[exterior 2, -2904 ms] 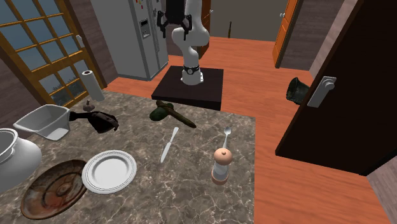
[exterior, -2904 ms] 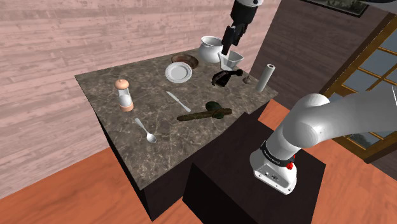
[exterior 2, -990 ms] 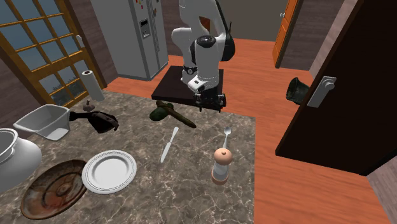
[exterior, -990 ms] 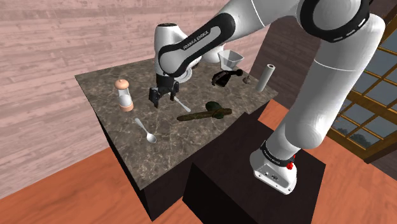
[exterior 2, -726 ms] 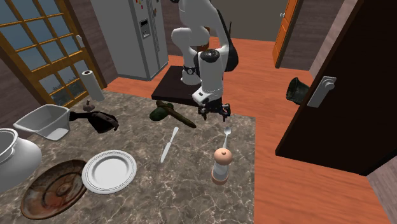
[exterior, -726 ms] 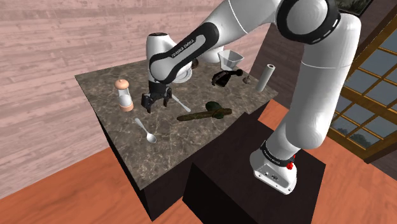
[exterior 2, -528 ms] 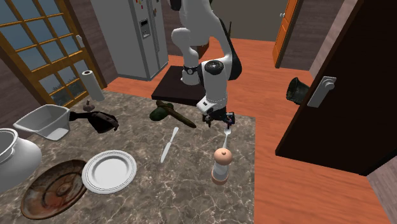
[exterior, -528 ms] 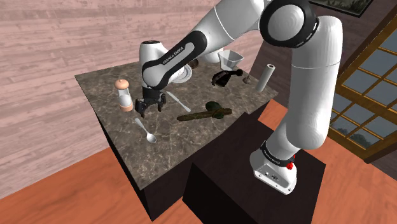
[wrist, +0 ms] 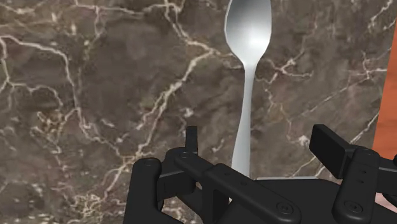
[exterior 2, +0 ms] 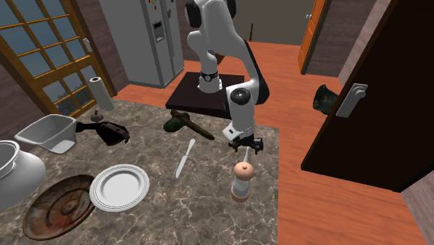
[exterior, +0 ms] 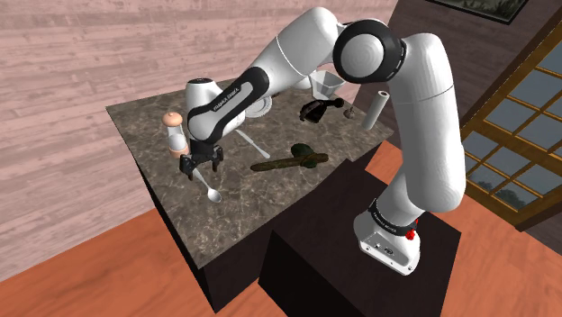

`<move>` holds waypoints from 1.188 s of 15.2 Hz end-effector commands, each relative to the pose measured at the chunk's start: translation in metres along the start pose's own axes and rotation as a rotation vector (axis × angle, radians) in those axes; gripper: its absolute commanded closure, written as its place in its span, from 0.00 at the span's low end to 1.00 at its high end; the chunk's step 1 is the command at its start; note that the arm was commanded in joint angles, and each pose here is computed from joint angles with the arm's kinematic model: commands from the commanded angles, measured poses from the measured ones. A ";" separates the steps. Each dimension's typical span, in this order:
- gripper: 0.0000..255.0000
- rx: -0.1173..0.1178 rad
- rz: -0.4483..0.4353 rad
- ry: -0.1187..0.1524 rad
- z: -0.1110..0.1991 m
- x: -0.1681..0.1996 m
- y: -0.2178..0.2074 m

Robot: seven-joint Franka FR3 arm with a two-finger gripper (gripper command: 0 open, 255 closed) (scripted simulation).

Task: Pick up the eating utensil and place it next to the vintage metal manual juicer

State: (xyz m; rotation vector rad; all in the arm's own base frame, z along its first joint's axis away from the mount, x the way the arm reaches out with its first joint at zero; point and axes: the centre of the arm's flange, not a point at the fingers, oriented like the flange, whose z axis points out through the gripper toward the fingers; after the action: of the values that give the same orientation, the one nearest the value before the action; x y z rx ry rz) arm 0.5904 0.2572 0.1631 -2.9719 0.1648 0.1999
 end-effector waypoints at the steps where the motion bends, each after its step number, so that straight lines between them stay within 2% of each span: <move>1: 0.00 0.001 0.000 0.000 0.010 0.000 0.000; 4: 0.00 0.000 0.000 0.000 0.024 0.000 0.000; 11: 0.00 0.000 0.000 0.000 0.024 0.000 0.000; 12: 1.00 0.000 0.000 0.000 0.024 0.000 0.000; 18: 1.00 0.001 0.000 0.000 0.025 0.000 -0.001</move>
State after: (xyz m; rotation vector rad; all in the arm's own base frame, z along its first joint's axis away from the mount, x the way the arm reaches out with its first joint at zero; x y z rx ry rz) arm 0.5892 0.2595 0.1413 -2.9723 0.1714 0.1925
